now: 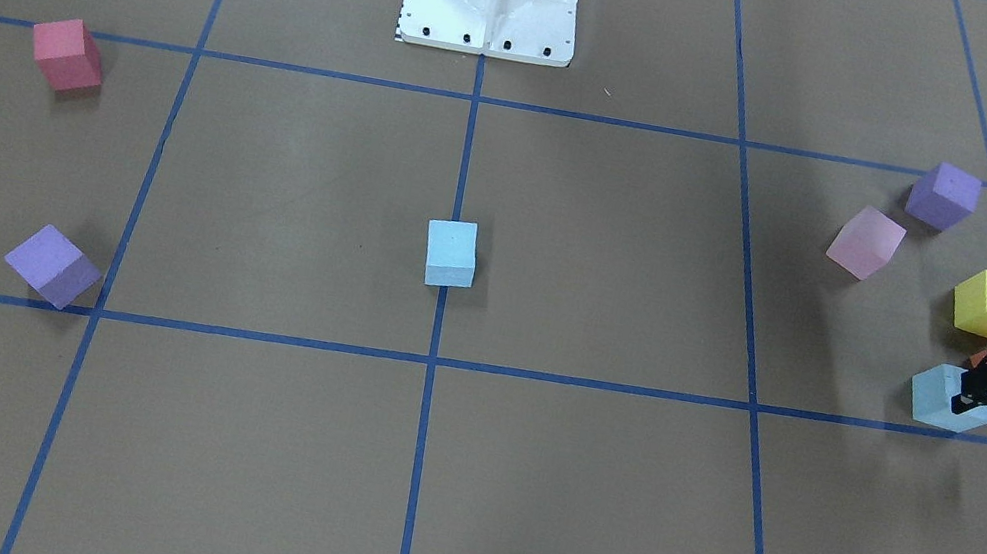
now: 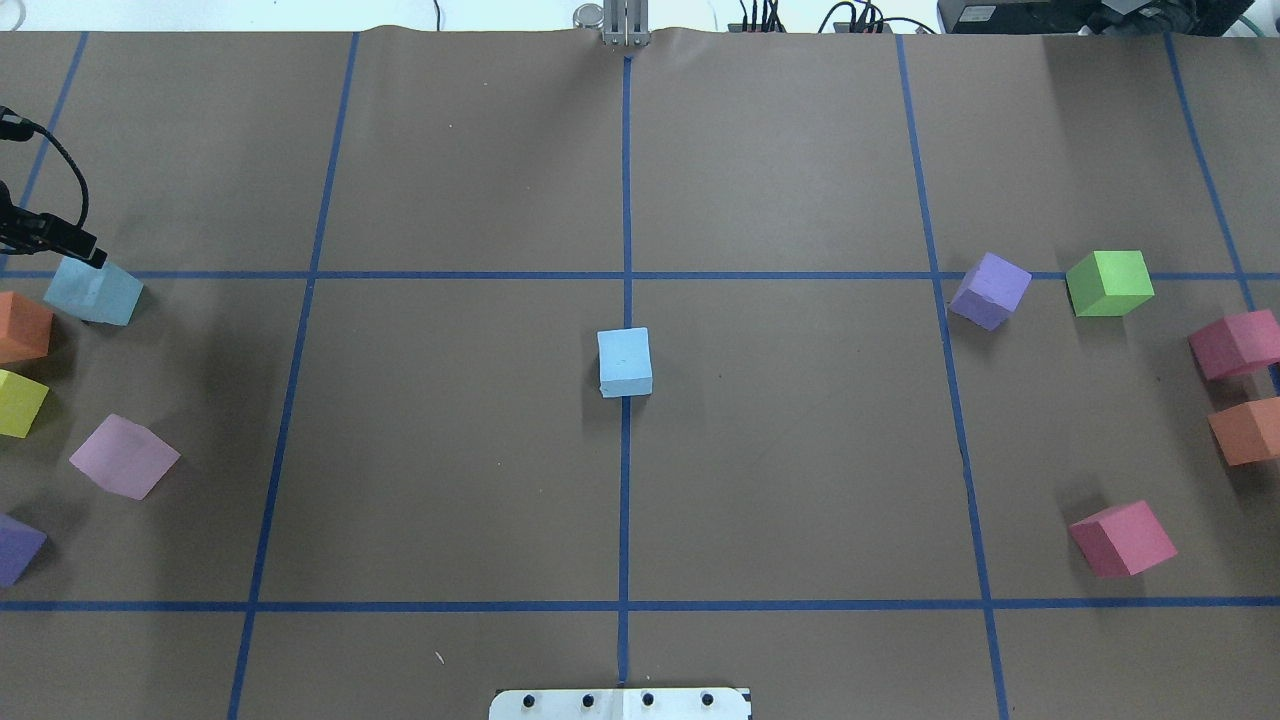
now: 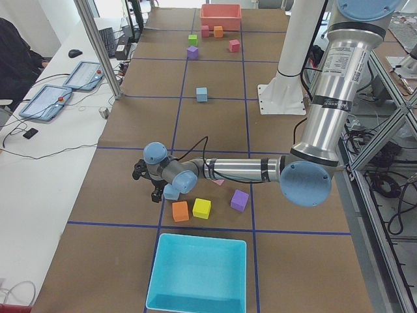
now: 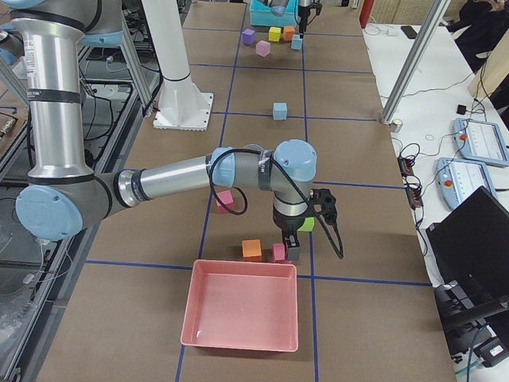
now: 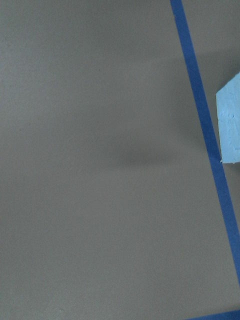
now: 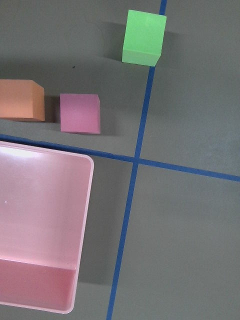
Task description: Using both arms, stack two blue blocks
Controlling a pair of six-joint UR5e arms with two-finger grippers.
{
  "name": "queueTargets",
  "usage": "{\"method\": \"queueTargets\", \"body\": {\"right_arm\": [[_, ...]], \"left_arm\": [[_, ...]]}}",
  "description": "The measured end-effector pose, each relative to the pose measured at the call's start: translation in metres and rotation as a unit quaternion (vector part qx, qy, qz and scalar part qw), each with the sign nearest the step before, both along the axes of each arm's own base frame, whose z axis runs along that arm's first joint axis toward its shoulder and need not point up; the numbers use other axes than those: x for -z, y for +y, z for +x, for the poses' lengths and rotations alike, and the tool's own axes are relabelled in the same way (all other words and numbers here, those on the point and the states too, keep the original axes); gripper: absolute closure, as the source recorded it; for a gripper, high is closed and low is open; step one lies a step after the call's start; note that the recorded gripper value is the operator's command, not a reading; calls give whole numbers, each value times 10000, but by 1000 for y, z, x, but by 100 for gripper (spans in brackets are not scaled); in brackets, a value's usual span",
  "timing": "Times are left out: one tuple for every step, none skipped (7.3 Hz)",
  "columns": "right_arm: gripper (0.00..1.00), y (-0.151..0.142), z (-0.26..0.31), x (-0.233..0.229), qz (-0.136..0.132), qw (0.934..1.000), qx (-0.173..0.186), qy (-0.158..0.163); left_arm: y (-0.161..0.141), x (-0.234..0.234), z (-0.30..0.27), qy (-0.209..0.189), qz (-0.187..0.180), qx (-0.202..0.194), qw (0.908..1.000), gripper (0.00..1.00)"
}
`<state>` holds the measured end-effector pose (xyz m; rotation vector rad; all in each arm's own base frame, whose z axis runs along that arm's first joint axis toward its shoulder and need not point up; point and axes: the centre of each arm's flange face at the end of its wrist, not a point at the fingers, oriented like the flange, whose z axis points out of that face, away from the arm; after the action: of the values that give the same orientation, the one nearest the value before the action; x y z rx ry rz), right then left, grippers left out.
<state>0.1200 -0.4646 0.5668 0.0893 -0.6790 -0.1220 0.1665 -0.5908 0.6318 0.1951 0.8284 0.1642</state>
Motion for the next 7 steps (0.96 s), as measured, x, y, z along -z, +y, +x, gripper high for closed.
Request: {"method": "queueTargets", "body": {"right_arm": [[0, 1, 2, 0, 1, 10000, -20, 0], [0, 2, 3, 0, 2, 10000, -35, 0], [0, 2, 4, 0, -4, 10000, -42, -1], [0, 2, 4, -1, -7, 10000, -45, -1], [0, 3, 4, 0, -5, 10000, -47, -1], [0, 2, 4, 0, -1, 10000, -47, -1], [0, 2, 4, 0, 1, 10000, -47, 0]], "left_arm": [[3, 2, 12, 39, -46, 89, 9999, 2], [7, 6, 25, 132, -91, 182, 9997, 2], [10, 8, 32, 193, -131, 239, 9994, 2], [12, 7, 34, 213, -145, 257, 9993, 2], [14, 8, 34, 223, -141, 258, 9993, 2], [14, 9, 35, 229, -139, 260, 9993, 2], [14, 9, 35, 232, -153, 269, 9993, 2]]}}
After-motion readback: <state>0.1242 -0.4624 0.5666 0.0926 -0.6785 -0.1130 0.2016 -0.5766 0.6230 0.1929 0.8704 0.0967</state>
